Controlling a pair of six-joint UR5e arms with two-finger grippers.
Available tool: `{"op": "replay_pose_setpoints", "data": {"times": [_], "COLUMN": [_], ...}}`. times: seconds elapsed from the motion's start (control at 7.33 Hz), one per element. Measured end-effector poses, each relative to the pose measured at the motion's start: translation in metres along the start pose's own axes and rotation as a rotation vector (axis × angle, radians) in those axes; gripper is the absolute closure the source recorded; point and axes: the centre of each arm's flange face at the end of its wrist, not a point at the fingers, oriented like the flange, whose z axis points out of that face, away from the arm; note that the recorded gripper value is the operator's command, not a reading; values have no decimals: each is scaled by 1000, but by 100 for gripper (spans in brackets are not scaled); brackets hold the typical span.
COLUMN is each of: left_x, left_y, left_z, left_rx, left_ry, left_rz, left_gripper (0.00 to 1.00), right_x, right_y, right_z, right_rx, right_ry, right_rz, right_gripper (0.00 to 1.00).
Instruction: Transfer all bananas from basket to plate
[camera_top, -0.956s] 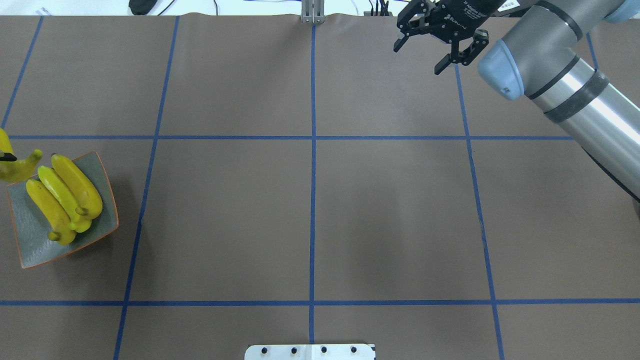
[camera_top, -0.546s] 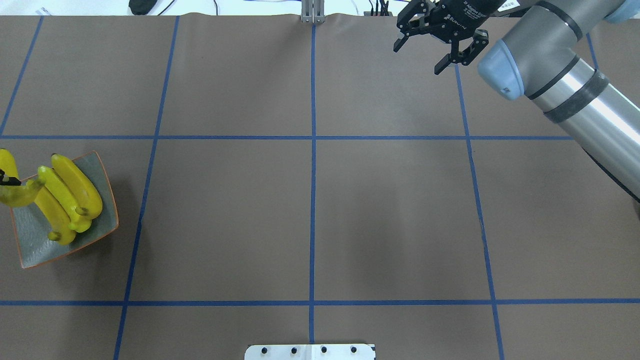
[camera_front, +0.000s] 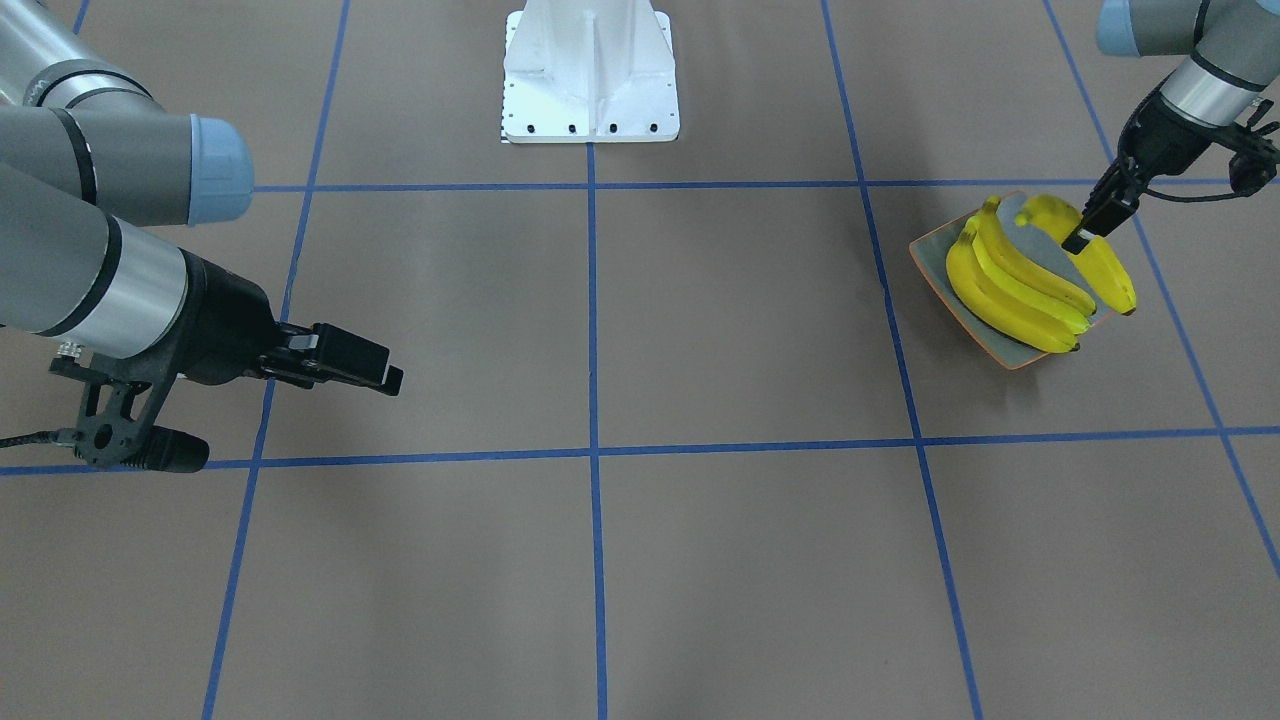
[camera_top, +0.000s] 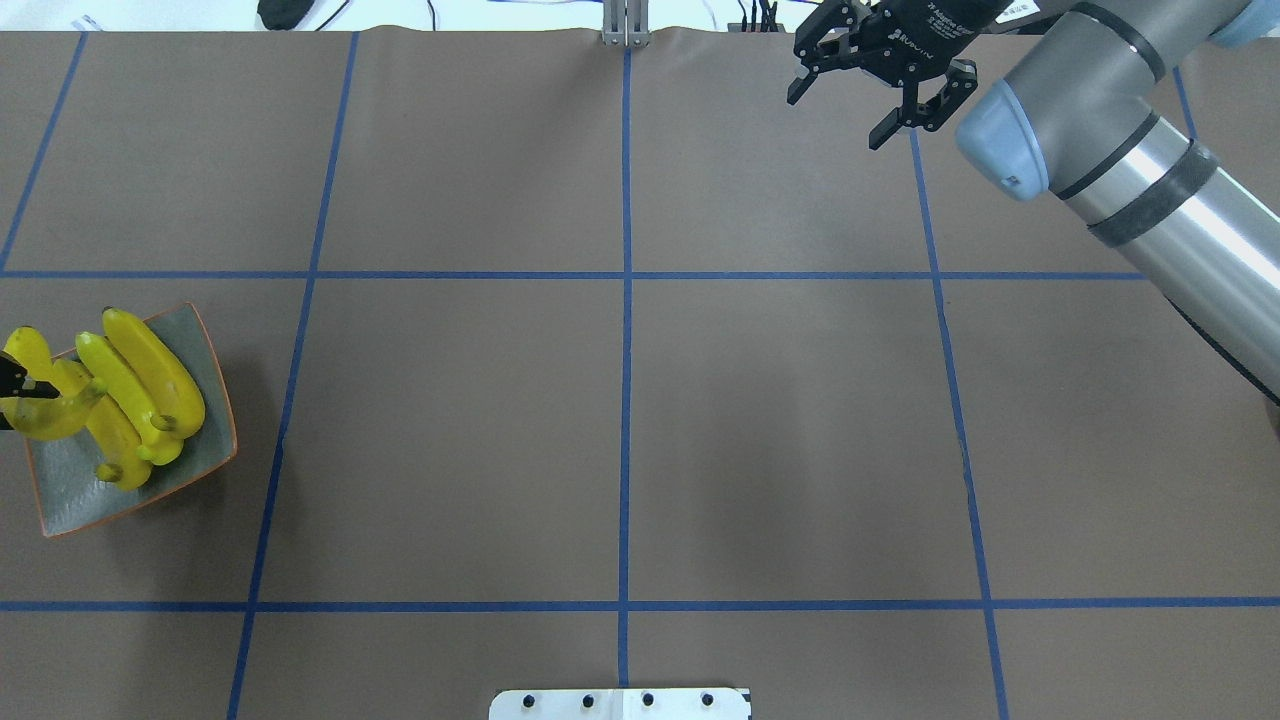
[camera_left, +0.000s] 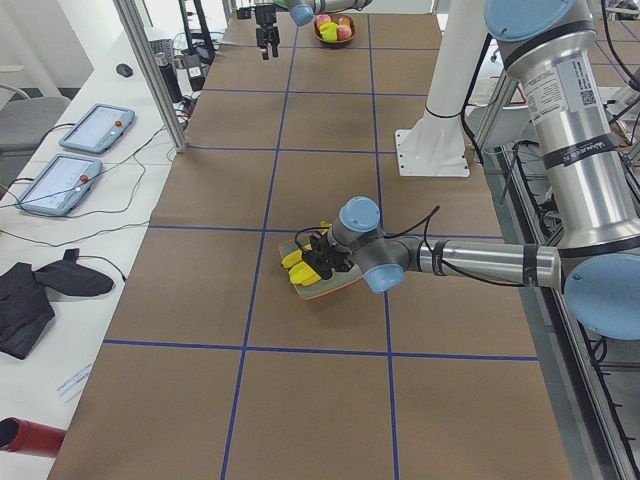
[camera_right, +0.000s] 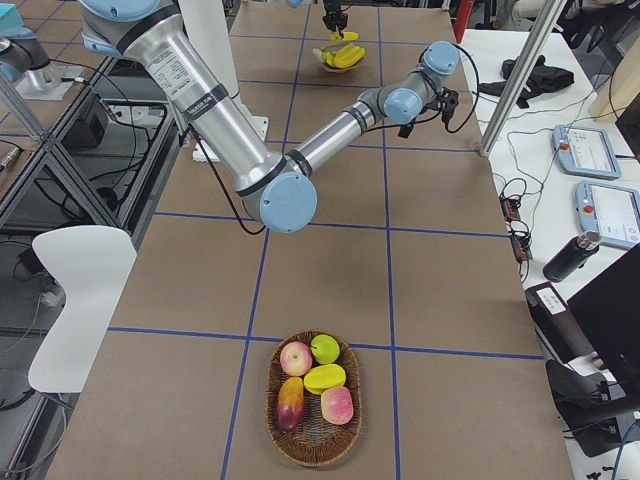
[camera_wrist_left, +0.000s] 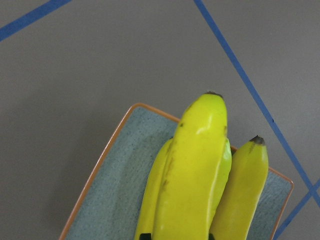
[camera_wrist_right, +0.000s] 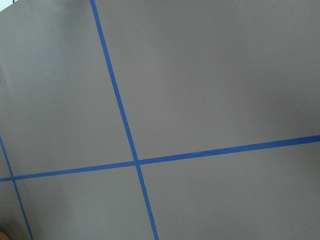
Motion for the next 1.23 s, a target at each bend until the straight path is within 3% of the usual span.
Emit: {"op": "replay_pose_setpoints", "data": {"times": [0.27, 0.41, 1.09, 1.23], "left_x": [1, 1, -3, -4], "left_y": [4, 6, 8, 8], "left_z": [1, 3, 6, 7], "left_rx": [-8, -12, -18, -17], "left_ry": [-2, -6, -21, -23], "left_rz": [-10, -13, -26, -27], "left_gripper": [100, 73, 71, 61], "right_x": [1, 1, 2, 2], "right_y": [0, 0, 0, 0], "right_z": [0, 0, 1, 2], "right_rx": [0, 0, -2, -2], "right_ry": [1, 1, 2, 2], "right_rz": [2, 2, 3, 3], "right_gripper": [0, 0, 0, 0]}}
